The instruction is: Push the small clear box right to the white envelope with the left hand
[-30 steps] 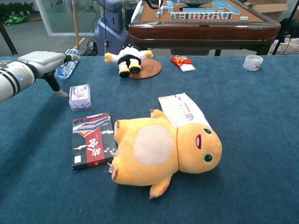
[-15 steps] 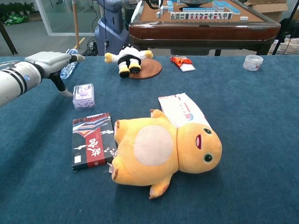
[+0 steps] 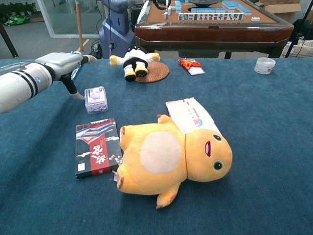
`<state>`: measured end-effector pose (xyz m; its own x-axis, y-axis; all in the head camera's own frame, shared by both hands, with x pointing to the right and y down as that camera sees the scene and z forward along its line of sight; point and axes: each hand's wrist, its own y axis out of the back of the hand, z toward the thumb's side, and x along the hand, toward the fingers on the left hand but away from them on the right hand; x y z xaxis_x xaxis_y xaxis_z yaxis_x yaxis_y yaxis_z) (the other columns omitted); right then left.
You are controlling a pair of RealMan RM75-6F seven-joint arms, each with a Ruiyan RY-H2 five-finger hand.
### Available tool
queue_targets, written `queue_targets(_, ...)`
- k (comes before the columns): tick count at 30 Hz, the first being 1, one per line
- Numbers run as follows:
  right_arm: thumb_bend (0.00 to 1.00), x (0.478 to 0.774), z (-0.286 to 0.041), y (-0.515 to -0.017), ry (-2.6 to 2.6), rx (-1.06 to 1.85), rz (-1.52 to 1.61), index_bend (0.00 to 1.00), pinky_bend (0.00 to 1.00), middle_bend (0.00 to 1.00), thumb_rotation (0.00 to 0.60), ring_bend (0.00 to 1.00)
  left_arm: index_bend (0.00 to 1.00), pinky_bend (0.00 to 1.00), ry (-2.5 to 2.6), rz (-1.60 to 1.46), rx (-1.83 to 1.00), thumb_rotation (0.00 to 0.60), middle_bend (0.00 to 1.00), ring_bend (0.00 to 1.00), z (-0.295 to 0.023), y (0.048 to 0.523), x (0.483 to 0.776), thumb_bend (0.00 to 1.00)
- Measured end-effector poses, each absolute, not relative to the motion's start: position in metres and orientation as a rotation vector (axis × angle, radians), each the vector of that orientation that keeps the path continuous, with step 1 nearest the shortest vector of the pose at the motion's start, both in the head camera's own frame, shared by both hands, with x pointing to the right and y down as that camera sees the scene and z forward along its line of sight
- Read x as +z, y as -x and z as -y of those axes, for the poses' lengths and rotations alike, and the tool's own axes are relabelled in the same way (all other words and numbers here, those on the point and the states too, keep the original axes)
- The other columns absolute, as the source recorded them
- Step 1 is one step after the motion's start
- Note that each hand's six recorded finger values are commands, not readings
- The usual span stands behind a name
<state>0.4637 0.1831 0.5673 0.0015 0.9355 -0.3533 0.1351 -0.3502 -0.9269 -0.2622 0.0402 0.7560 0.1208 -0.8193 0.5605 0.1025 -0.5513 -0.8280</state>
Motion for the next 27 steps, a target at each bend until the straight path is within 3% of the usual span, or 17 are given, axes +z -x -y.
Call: queue_targets(27, 0.0, 0.577, -0.188, -0.471, 1.578, 1.449, 1.144, 0.38, 0.4, 0.37, 0.6, 0.29, 0.0, 0.0, 1.676, -0.686, -1.49, 0.6, 0.0, 0.0, -0.036, 0.226, 0.763, 0.0)
